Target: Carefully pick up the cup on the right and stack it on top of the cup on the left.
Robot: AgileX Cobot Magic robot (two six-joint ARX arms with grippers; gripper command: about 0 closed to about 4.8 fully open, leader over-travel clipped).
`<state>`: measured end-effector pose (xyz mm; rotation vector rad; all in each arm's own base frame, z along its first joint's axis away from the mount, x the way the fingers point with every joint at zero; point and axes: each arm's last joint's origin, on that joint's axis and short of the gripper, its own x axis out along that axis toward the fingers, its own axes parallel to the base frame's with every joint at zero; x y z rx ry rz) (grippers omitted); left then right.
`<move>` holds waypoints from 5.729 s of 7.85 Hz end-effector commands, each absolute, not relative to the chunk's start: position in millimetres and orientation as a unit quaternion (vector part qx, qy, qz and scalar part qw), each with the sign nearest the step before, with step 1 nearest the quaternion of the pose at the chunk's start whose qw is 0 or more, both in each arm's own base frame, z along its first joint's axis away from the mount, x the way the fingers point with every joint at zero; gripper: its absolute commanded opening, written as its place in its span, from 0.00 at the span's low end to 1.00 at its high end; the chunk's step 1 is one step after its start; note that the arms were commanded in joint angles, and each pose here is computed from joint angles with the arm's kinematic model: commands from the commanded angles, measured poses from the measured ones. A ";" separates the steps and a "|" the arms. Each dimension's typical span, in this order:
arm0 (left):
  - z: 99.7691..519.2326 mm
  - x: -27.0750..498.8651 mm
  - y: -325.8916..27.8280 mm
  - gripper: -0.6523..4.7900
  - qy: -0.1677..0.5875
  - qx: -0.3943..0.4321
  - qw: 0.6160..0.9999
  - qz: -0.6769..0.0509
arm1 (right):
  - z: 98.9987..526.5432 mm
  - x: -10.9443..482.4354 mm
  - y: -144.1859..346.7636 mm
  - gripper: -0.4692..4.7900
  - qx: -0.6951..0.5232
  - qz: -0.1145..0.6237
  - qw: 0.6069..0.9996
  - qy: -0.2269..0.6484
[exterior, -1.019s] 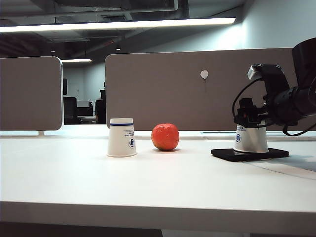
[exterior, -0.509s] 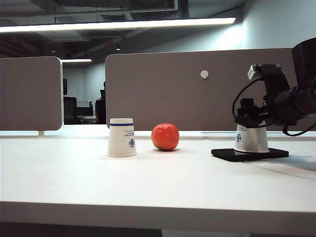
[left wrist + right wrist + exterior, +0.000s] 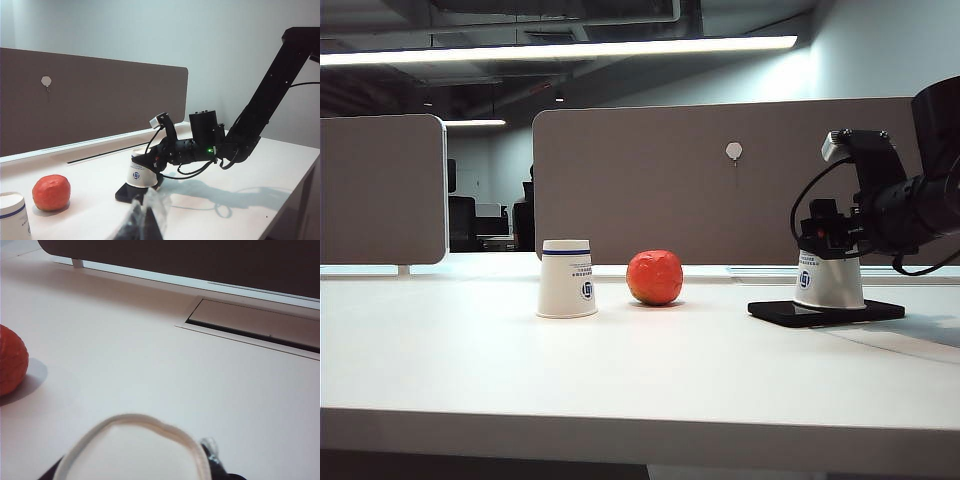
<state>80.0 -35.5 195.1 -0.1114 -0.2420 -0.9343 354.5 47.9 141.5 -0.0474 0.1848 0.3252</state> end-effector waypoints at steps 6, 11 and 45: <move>197.3 79.3 -35.4 0.11 -0.125 -0.051 0.883 -0.450 | 145.8 355.2 49.5 0.67 -0.021 0.172 0.982 0.078; 197.3 79.3 -35.4 0.11 -0.125 -0.051 0.883 -0.450 | 165.6 351.7 69.5 0.67 0.002 0.275 0.961 -0.013; 195.5 79.7 -35.7 0.11 -0.115 -0.053 0.883 -0.453 | 160.9 418.7 272.1 0.70 -0.027 0.439 0.889 0.130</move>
